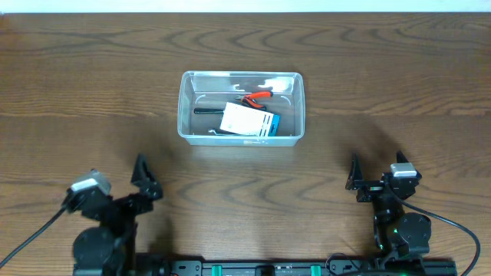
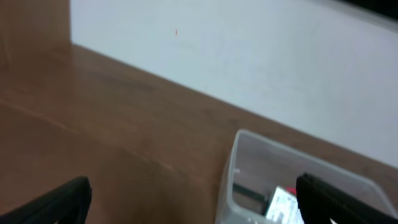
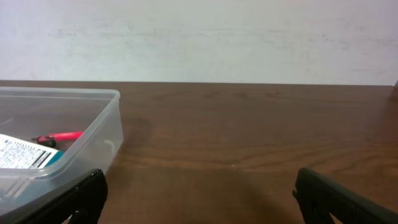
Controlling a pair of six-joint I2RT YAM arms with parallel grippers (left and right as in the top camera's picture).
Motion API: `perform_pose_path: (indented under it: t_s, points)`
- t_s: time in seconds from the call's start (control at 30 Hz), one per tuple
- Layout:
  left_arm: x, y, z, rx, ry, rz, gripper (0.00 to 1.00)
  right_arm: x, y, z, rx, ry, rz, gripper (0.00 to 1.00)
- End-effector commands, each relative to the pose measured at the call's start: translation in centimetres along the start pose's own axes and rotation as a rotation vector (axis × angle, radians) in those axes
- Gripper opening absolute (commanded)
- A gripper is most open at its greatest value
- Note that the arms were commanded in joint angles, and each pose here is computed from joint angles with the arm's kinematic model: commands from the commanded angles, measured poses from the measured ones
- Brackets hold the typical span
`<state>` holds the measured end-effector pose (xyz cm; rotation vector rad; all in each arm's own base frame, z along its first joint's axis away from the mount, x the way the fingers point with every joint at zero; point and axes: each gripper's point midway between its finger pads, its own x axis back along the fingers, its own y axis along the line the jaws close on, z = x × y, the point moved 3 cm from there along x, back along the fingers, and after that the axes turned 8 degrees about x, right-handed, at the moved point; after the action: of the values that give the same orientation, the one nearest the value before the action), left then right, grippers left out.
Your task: Pack container
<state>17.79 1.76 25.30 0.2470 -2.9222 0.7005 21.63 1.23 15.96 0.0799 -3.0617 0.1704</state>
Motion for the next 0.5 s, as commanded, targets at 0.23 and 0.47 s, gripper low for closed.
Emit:
perform_pose_path:
  t_s: [0.23,0.47]
  points:
    - [-3.2,1.9,4.0,-0.021,-0.013,-0.015,0.98,0.0,0.0,0.0,0.018,-0.005,-0.002,0.99]
    - [-3.8,2.8,6.0,-0.028,0.029,-0.036,0.98,0.0,0.0,0.0,0.018,-0.005,-0.002,0.99]
